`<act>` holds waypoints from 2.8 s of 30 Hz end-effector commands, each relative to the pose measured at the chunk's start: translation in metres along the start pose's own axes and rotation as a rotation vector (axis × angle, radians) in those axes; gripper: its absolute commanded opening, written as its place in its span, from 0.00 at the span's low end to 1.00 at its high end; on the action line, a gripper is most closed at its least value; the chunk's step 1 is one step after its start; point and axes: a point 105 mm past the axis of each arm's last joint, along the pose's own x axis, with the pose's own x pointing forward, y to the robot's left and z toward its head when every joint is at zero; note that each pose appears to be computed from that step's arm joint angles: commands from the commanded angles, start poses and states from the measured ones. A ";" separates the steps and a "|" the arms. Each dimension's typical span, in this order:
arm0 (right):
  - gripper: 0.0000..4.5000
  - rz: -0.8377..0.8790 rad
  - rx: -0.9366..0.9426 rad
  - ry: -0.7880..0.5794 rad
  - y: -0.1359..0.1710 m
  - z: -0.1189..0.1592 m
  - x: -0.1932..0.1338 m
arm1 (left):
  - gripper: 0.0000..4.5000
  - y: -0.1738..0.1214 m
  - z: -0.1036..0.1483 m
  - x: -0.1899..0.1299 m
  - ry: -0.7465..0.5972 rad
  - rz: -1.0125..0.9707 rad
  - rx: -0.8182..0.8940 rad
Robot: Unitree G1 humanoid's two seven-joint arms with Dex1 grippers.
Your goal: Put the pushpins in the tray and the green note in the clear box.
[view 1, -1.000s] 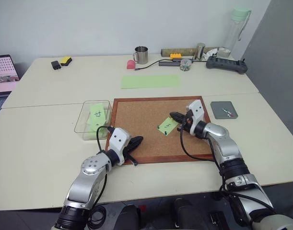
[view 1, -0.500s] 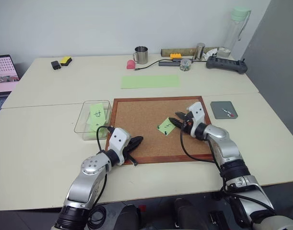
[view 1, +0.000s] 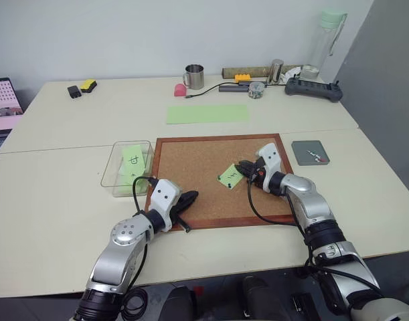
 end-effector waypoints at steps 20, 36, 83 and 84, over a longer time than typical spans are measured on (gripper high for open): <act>0.00 0.014 0.049 -0.213 -0.002 0.045 -0.016 | 0.00 -0.005 -0.021 -0.005 0.087 -0.024 -0.018; 0.00 -0.562 -0.014 -0.167 -0.110 0.042 -0.090 | 0.00 -0.004 -0.021 -0.003 0.088 -0.036 -0.008; 0.69 0.191 -0.042 -0.069 0.066 0.009 -0.031 | 0.00 0.001 -0.021 -0.003 0.091 -0.036 -0.006; 0.69 0.187 -0.052 -0.064 0.066 0.008 -0.029 | 0.00 0.001 -0.020 -0.003 0.090 -0.035 -0.005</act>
